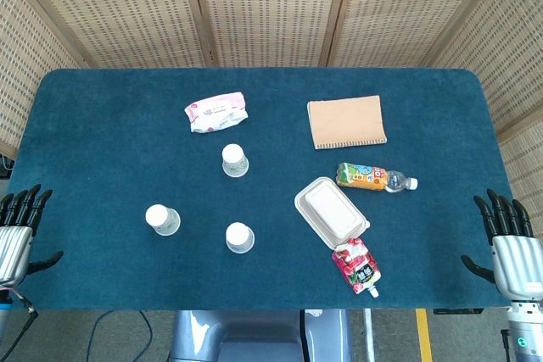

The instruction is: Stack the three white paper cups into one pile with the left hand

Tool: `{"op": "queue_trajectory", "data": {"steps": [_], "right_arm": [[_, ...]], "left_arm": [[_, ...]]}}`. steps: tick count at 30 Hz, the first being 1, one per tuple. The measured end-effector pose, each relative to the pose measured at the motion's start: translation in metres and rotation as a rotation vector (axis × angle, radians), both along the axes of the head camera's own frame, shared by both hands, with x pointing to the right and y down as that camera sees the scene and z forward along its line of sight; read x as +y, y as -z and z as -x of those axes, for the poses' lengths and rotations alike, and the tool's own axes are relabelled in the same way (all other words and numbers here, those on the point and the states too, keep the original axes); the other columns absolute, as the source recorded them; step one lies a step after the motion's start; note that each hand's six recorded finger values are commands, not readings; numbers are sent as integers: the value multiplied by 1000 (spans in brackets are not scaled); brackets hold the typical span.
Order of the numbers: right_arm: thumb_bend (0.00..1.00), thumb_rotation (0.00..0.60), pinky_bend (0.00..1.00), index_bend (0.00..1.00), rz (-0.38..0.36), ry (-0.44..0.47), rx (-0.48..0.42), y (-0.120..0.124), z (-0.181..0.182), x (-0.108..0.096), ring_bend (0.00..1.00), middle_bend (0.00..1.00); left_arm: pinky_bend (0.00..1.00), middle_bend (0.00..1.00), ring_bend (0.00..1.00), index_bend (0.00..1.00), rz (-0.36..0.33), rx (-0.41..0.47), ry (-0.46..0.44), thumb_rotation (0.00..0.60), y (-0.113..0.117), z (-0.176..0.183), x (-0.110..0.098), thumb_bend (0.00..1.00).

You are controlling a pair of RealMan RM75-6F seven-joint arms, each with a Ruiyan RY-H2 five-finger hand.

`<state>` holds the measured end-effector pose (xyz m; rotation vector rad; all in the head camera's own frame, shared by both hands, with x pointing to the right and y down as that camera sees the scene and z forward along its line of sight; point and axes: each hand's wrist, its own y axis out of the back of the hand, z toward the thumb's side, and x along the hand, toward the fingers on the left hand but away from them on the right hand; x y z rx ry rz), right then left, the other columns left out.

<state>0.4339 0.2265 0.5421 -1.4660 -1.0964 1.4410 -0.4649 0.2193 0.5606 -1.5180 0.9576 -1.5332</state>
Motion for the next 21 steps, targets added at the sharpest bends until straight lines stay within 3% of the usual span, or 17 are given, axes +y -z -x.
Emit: {"op": "queue_trajectory", "data": {"steps": [6,14,21], "right_arm": [[56,600,0,0,3,-3,0,-1,-1,0,0,0],[56,600,0,0,7,-8,0,-2,-2,0,0,0],[56,600,0,0,8,-9,0,-2,-3,-1,0,0]], "left_arm": [[0,0,0,33,-1,-5,5,600,-1,0,0,131],[0,0,0,224,46,29,-10,600,-12,-11,-5,144],[0,0,0,224,118,26,-106,600,-30,-41,-25,152]]}}
